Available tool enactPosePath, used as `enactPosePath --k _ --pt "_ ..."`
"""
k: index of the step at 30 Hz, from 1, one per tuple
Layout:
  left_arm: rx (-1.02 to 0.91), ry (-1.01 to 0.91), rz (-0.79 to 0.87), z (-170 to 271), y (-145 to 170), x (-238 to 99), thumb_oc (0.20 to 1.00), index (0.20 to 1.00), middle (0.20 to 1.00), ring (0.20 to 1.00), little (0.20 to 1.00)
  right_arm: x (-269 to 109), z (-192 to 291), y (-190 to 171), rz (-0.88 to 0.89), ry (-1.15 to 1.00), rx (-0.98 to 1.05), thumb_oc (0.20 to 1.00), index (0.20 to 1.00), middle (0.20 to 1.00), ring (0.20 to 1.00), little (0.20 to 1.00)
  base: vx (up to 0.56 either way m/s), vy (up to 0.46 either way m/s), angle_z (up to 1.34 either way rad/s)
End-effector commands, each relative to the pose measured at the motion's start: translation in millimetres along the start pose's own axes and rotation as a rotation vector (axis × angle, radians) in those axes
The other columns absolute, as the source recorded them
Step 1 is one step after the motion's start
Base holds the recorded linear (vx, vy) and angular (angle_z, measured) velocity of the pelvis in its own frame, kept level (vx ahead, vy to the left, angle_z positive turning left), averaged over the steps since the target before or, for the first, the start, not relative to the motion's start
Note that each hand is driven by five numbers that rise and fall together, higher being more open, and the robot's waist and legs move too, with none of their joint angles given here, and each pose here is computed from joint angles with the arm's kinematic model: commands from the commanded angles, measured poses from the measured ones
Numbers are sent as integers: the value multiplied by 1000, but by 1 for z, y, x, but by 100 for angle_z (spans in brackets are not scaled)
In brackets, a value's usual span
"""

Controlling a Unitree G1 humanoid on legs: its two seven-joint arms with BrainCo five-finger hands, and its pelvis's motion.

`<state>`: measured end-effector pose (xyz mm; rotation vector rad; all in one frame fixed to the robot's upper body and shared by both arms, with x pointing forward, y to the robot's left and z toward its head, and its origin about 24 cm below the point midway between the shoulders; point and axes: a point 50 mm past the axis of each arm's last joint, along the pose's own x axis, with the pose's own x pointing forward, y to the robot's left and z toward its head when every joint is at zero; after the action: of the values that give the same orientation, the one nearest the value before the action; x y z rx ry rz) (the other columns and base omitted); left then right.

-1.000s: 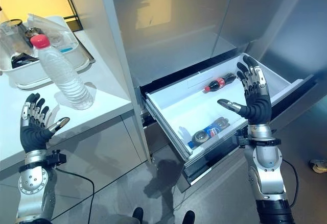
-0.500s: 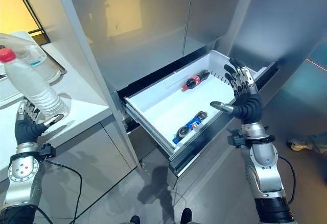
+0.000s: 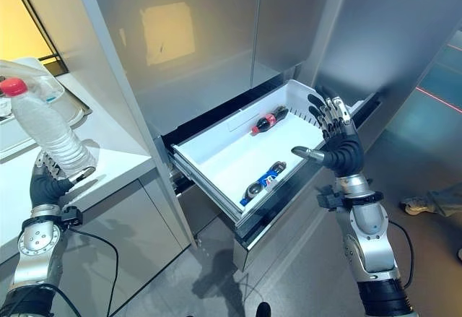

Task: Take the drinks into the refrigerator

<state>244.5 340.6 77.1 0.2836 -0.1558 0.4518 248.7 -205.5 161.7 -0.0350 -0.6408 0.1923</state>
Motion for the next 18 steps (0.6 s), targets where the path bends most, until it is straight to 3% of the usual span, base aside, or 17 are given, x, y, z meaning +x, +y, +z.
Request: enactPosePath --k 1,18 --pt "16 37 -31 -5 -8 10 1000 1000 1000 1000 1000 15 38 4 59 -185 -4 1000 1000 1000 1000 1000 19 7 -16" --pt "30 -60 -29 27 -17 44 1000 1000 1000 1000 1000 13 34 9 97 -155 15 1000 1000 1000 1000 1000 3 1 -1"
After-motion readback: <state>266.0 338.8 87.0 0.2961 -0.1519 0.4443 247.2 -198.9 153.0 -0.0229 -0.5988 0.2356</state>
